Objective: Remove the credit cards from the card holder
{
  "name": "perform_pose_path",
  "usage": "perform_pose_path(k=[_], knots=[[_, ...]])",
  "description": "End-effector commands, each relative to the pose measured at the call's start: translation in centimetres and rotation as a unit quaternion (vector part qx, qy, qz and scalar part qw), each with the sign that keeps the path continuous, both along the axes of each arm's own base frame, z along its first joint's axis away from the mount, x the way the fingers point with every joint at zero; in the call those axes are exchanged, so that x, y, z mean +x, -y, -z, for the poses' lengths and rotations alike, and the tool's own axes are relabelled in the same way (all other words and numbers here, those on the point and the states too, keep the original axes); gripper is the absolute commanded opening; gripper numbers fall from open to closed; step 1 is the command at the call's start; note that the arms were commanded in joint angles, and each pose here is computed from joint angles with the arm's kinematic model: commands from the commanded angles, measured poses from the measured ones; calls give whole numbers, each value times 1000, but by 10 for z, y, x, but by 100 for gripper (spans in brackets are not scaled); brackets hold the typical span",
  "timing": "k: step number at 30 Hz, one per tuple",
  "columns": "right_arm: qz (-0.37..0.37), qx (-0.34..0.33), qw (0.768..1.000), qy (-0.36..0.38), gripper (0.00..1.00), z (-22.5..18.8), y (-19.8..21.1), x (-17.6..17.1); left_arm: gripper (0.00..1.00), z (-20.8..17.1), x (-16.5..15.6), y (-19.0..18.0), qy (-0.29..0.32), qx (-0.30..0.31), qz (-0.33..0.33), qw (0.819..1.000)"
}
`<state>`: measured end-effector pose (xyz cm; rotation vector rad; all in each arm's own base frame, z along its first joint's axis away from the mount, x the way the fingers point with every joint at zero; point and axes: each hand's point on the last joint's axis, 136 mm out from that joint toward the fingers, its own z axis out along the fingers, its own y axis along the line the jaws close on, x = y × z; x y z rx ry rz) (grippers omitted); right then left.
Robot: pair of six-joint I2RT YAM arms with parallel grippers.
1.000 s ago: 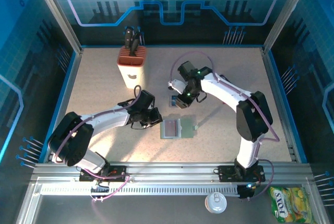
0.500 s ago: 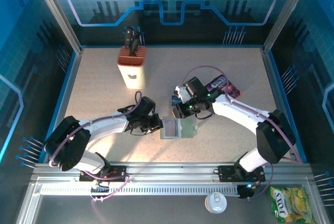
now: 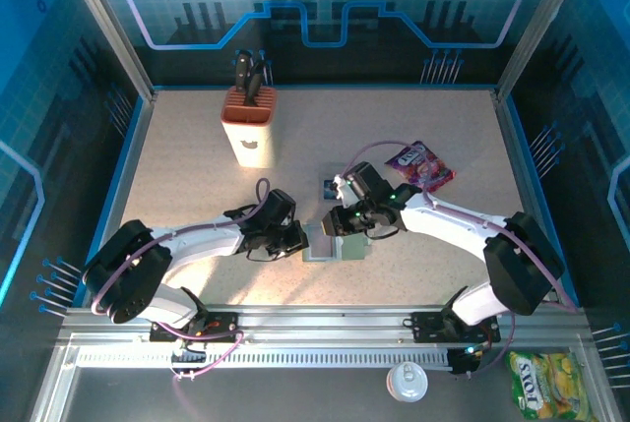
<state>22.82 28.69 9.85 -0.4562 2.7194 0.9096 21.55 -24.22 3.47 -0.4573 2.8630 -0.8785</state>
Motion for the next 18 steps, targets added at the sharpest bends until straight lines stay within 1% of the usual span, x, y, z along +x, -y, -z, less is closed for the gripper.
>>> perform_pose_path(k=[1,10,18], knots=[[15,7,1000,-9,29,-5,-2,-1,12,-1,-1,1,1,-3,-6,1000],[18,-7,999,-42,29,5,-1,-6,10,7,-4,-1,-9,8,-3,1000],[15,-8,998,-53,30,9,-5,-5,9,13,-6,-2,-15,15,-3,1000]])
